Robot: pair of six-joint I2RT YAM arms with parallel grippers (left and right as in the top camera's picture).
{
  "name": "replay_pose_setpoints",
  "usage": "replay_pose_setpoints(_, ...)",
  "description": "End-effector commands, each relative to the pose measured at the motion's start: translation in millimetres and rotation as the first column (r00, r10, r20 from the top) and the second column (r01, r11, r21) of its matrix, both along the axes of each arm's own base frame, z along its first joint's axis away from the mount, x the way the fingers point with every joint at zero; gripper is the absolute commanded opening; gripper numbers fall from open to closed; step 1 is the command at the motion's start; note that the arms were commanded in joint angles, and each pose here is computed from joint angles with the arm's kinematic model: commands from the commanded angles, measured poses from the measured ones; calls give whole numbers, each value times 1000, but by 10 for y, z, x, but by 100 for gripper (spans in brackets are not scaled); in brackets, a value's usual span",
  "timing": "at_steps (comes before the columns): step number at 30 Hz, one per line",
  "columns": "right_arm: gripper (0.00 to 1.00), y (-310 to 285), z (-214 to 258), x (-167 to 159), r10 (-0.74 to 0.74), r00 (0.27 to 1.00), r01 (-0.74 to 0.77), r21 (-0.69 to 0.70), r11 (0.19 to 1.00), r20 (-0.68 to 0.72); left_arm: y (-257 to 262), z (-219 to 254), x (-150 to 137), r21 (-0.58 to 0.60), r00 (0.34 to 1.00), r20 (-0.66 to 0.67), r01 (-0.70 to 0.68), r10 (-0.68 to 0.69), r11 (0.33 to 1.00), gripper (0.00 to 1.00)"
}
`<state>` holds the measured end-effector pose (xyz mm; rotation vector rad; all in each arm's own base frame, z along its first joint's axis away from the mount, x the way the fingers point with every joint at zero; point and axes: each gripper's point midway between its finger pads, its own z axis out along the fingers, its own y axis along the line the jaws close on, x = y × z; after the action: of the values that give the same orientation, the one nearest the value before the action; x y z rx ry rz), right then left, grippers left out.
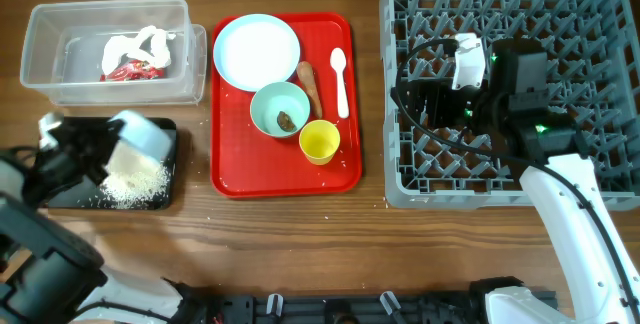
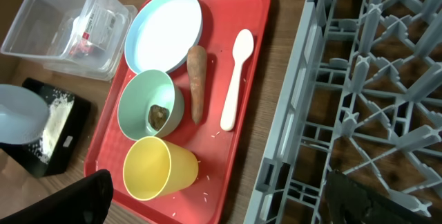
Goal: Sort waste into correct bins and load items into the dishwasher rack
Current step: 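Return the empty bowl to the red tray and grasp the green bowl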
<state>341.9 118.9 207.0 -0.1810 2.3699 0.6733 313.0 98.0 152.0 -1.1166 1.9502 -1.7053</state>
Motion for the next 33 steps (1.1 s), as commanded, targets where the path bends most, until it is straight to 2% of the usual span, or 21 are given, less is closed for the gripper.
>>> replay_pose_setpoints(1, 100, 35, 29, 13, -4, 1000, 4, 30, 1000, -10, -425, 98, 25, 165, 988, -1, 152, -154, 975, 4)
replay_pose_setpoints(6, 100, 34, 30, 15, -3, 1000, 4, 30, 1000, -9, -954, 46, -37, 331, 944, -149, 328, -295, 884, 4)
replay_pose_setpoints(9, 100, 34, 28, 14, -4, 1000, 4, 30, 1000, -10, -1193, -117, -63, 469, 905, -289, 417, -311, 778, 4)
replay_pose_setpoints(10, 100, 34, 27, 14, -4, 1000, 4, 30, 1000, -10, -1285, -237, -77, 552, 882, -359, 465, -306, 692, 4)
replay_pose_setpoints(14, 100, 33, 28, 14, -4, 1000, 4, 29, 1000, -10, -1498, -535, -149, 709, 818, -512, 575, -262, 408, 4)
replay_pose_setpoints(17, 100, 29, 25, 17, -6, 1000, 6, 26, 1000, -9, -1753, -636, -164, 761, 791, -539, 605, -290, 236, 4)
replay_pose_setpoints(19, 100, 29, 25, 16, -6, 1000, 6, 27, 1000, -10, -1888, -697, -183, 773, 776, -553, 614, -304, 162, 4)
replay_pose_setpoints(21, 100, 29, 25, 16, -6, 1000, 6, 27, 1000, -10, -2009, -780, -223, 767, 751, -574, 633, -326, 107, 4)
replay_pose_setpoints(25, 100, 29, 25, 16, -6, 1000, 6, 27, 1000, -10, -2121, -943, -254, 748, 716, -609, 662, -341, 53, 6)
replay_pose_setpoints(29, 100, 28, 24, 16, -6, 1000, 6, 26, 1000, -10, -2160, -984, -169, 763, 729, -590, 644, -347, 55, 40)
replay_pose_setpoints(33, 100, 29, 26, 17, -6, 1000, 6, 27, 1000, -9, -2197, -827, -78, 779, 744, -567, 624, -354, 63, 46)
